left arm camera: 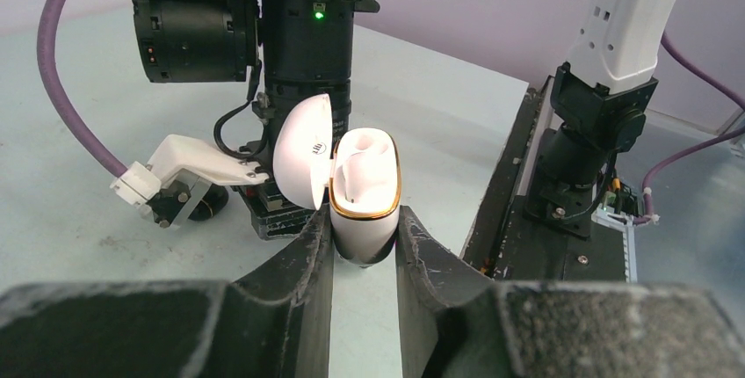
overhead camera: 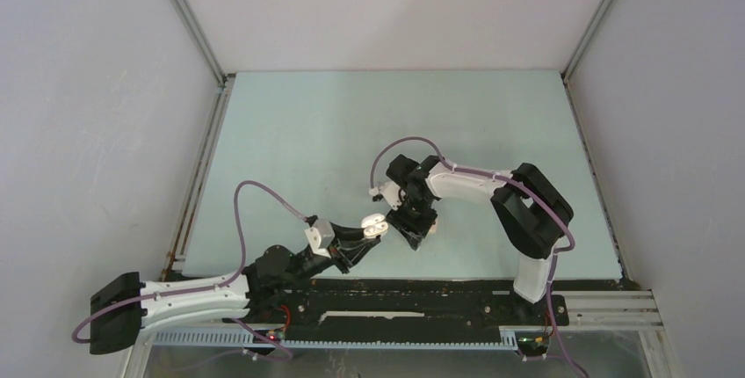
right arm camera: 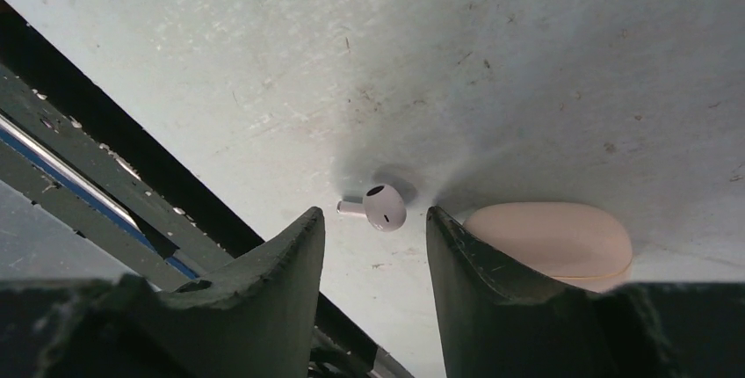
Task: Insert the wireless bluetooth earbuds into the charging case
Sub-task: Pick up the earbud from the center of the board, then place the earbud in the charging case.
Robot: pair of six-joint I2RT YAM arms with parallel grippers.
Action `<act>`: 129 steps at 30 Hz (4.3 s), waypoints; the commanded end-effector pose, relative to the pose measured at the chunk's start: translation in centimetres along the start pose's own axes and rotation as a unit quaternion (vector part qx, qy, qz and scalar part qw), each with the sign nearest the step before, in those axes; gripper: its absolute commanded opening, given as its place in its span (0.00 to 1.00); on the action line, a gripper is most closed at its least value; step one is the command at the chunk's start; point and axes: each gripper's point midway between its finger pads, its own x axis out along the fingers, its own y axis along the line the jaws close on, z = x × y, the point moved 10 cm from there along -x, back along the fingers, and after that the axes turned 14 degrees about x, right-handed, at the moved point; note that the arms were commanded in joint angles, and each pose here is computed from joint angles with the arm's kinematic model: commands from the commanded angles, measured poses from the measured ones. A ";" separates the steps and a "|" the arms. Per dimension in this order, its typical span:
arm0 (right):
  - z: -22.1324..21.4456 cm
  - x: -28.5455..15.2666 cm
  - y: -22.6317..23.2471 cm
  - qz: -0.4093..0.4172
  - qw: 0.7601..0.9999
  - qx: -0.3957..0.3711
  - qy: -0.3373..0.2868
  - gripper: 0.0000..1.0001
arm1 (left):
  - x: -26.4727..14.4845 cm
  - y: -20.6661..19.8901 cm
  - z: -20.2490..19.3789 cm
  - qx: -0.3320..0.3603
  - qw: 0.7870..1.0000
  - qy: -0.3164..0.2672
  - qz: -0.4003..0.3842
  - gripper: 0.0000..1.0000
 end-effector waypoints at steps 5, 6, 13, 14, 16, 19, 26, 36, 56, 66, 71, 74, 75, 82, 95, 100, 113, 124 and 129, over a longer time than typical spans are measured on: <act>1.6 0.3 -0.1 -0.019 1.000 0.008 -0.014 0.48 | -2.0 0.0 -3.7 0.013 0.999 0.047 0.004 0.00; 1.6 0.3 -0.1 -0.022 1.000 0.008 -0.013 0.47 | -1.9 0.0 -3.7 0.013 0.999 0.047 0.003 0.00; 1.3 0.7 0.2 -0.064 0.998 -0.014 -0.005 0.43 | -1.9 0.0 -3.7 0.014 0.999 0.048 0.003 0.00; 1.2 0.8 0.3 -0.070 0.997 -0.019 -0.004 0.42 | -1.9 0.0 -3.6 0.014 0.999 0.048 0.004 0.00; 1.0 1.0 0.5 -0.081 0.996 -0.028 -0.001 0.42 | -1.9 0.0 -3.7 0.014 0.999 0.048 0.004 0.00; 0.8 1.4 0.8 -0.091 0.995 -0.037 0.005 0.41 | -1.9 0.0 -3.7 0.014 0.999 0.047 0.004 0.00; 0.9 2.1 0.6 -0.098 0.994 -0.039 0.013 0.26 | -2.0 0.0 -3.8 0.013 0.999 0.048 0.005 0.00; 0.8 -3.2 0.7 -0.115 0.990 -0.055 -0.062 0.05 | -1.6 0.0 -3.8 0.021 0.998 0.058 -0.001 0.00; 0.8 -21.8 0.9 -0.196 0.842 -0.249 -0.436 0.00 | 3.7 -0.2 -2.2 0.019 0.999 0.051 -0.001 0.00; -2.7 -26.3 2.8 -0.212 0.767 -0.355 -0.491 0.00 | 6.9 0.9 -0.1 0.007 0.999 -0.036 -0.038 0.00; -5.7 -26.7 4.9 -0.214 0.701 -0.425 -0.531 0.00 | 8.8 0.8 0.9 -0.003 0.992 -0.071 -0.099 0.00; -7.1 -25.9 6.1 -0.216 0.647 -0.483 -0.549 0.00 | 9.8 0.7 1.8 -0.002 0.989 -0.088 -0.115 0.00; -7.4 -25.3 6.4 -0.222 0.631 -0.499 -0.551 0.00 | 10.1 0.7 2.1 -0.003 0.989 -0.092 -0.118 0.00; -8.0 -22.8 7.0 -0.244 0.562 -0.557 -0.561 0.00 | 10.5 0.7 2.8 -0.014 0.987 -0.101 -0.122 0.00; -8.0 -21.5 6.9 -0.248 0.560 -0.573 -0.545 0.00 | 10.0 1.0 2.9 -0.016 0.989 -0.102 -0.102 0.00; -8.4 -21.0 6.8 -0.253 0.547 -0.587 -0.540 0.00 | 9.9 1.3 3.1 -0.022 0.990 -0.105 -0.093 0.00; -8.5 -19.3 6.5 -0.252 0.557 -0.604 -0.511 0.00 | 9.7 1.3 3.1 -0.018 0.989 -0.106 -0.100 0.00; -7.9 -18.6 6.3 -0.265 0.558 -0.607 -0.500 0.00 | 9.6 1.3 3.1 -0.014 0.989 -0.108 -0.105 0.00; -7.9 -18.6 6.2 -0.271 0.560 -0.606 -0.496 0.00 | 9.5 1.3 3.1 -0.015 0.989 -0.107 -0.103 0.00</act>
